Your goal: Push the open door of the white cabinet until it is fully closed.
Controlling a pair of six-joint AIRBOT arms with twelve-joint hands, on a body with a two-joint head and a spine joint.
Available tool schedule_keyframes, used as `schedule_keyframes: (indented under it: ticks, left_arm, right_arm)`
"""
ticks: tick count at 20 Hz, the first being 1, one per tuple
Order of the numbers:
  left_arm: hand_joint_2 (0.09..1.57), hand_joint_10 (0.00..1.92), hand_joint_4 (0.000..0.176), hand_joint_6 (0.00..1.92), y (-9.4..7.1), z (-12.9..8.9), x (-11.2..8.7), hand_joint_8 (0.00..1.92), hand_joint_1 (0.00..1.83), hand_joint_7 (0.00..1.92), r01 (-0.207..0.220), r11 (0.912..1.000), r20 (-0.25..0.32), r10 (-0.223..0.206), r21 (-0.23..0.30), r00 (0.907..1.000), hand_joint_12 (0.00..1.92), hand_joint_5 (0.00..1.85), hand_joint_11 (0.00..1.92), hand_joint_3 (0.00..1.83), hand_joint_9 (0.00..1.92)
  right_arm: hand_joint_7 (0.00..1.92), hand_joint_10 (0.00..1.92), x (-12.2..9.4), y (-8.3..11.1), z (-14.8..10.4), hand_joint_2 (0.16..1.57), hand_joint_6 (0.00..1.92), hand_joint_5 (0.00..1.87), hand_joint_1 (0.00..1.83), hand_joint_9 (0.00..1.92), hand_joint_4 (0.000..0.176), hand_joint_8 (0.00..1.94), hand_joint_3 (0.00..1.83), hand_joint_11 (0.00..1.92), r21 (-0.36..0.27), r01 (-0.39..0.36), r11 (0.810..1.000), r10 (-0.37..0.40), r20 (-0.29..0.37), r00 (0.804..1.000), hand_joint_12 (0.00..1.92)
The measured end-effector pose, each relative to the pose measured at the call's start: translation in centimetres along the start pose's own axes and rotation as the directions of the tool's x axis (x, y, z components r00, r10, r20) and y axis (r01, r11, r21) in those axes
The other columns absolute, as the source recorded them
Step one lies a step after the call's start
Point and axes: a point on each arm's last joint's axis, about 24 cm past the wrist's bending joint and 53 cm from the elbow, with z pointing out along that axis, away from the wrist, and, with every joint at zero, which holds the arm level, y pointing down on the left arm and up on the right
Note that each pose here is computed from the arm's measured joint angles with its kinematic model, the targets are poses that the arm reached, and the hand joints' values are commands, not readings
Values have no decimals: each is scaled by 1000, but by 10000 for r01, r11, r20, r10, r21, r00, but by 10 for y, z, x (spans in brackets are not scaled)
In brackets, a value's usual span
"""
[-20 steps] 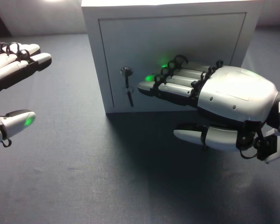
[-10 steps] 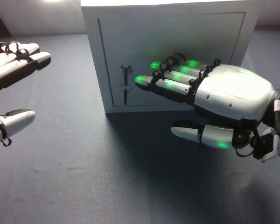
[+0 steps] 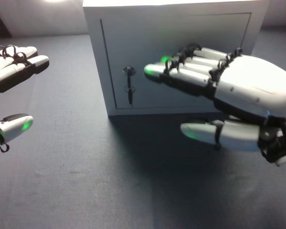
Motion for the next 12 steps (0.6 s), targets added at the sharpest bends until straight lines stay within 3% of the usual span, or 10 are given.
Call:
schedule_keyframes:
  ticks: [1,2,4,5,7,8,12]
  left_arm:
    - [1441,0,0,2,0,0,0,0,478,0,-12,10000,-10,12,-2,10000,0,84,0,2,0]
    - [1443,0,0,2,0,-1,0,0,469,0,-27,10000,0,27,-7,10000,4,83,10,3,0]
    - [1451,0,0,1,0,-1,-1,0,427,0,-25,10000,46,25,-14,10000,8,82,8,4,0]
    - [1449,0,0,0,0,-2,-1,0,418,0,-25,10000,64,25,-6,10000,14,81,20,2,0]
    - [1453,0,0,0,0,-2,-2,0,404,0,-27,10000,97,27,19,9999,1,81,0,2,0]
    - [1455,0,0,6,0,-2,-3,0,469,0,-18,10000,131,18,20,9999,9,105,15,0,0]
    - [1448,0,0,4,1,-7,-1,0,457,0,1,10000,142,0,-45,9999,18,113,13,0,0]
  right_arm:
    - [183,85,6,3,-6,1484,8,90,546,295,0,15,0,0,-74,-98,9999,97,-150,9998,1343]
    - [195,49,9,5,-11,1483,17,125,549,229,0,13,0,0,-100,-126,9999,123,-284,9995,1123]
    - [219,29,11,6,-18,1503,23,176,506,207,0,8,8,0,-150,-334,9993,328,-427,9986,953]
    - [252,35,10,8,-24,1509,31,212,525,235,0,13,7,0,-191,-464,9987,455,-461,9979,956]
    - [382,91,10,14,-32,1488,41,270,583,399,0,38,0,0,-299,-526,9982,511,-481,9975,1326]
    - [405,101,12,17,-38,1501,44,293,532,426,0,35,2,0,-379,-492,9981,470,-565,9973,1396]
    - [402,90,-3,23,-62,1503,15,284,429,402,0,7,0,0,-219,-312,9993,304,-353,9989,1363]
